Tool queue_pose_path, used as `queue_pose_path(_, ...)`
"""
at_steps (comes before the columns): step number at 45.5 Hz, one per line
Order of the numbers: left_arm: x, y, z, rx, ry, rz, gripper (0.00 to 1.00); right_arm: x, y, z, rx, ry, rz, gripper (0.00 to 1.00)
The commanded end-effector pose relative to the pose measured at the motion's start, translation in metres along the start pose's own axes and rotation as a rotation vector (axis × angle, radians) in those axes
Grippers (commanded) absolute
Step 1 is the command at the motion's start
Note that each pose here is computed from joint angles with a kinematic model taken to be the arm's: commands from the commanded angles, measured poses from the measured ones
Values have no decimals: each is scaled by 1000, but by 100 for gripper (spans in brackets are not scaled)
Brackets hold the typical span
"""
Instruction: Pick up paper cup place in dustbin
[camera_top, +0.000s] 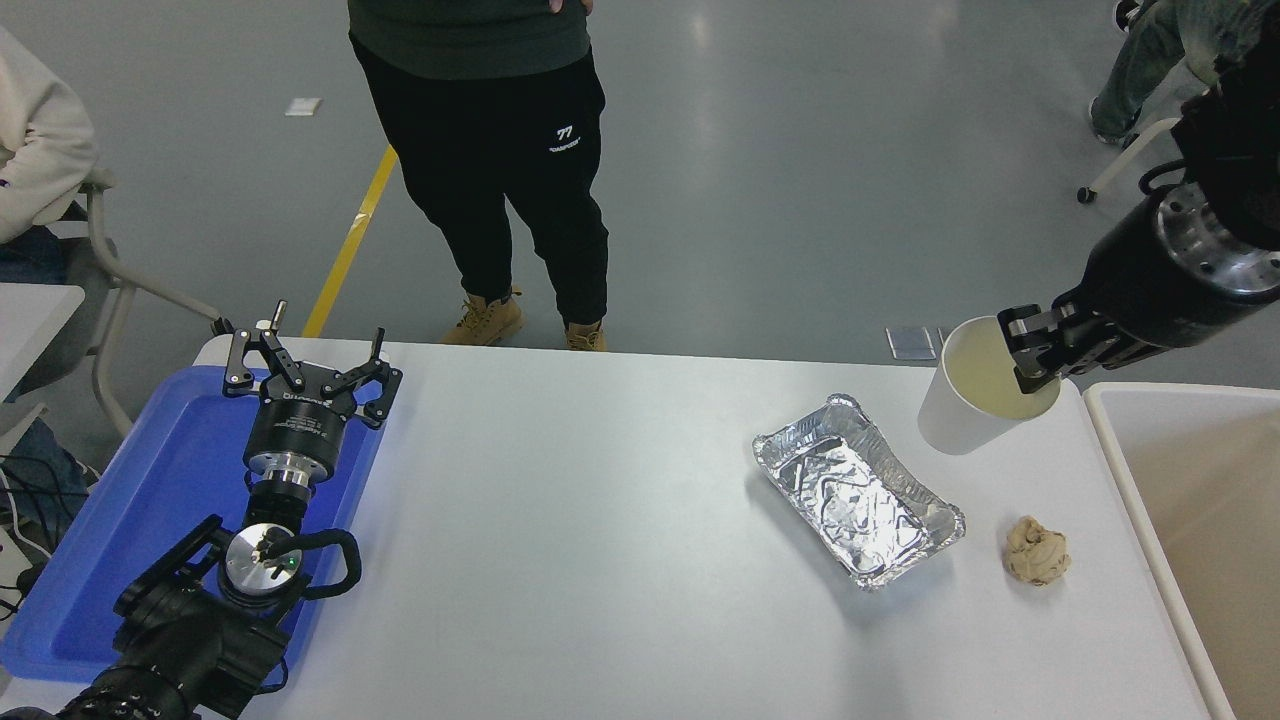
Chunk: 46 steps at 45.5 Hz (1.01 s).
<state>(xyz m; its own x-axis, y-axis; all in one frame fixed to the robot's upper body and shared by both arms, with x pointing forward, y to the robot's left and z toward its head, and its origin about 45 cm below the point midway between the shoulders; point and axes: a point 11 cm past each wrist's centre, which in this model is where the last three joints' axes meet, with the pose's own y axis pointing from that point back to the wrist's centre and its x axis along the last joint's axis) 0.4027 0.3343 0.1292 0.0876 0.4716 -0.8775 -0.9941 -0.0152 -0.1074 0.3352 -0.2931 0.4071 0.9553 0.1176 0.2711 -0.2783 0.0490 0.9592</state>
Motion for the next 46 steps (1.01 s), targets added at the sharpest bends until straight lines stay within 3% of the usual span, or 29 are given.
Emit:
queue_pose_path(1,0,0,0,-2,0,0,100,4,0,46,-94,-3,25,0)
queue_pose_path(23,0,0,0,-2,0,0,100,-24,-21,179,-222,-57,105,0)
queue_pose_path(46,0,0,0,-2,0,0,100,-77,-84,266,-319,-180,202,0)
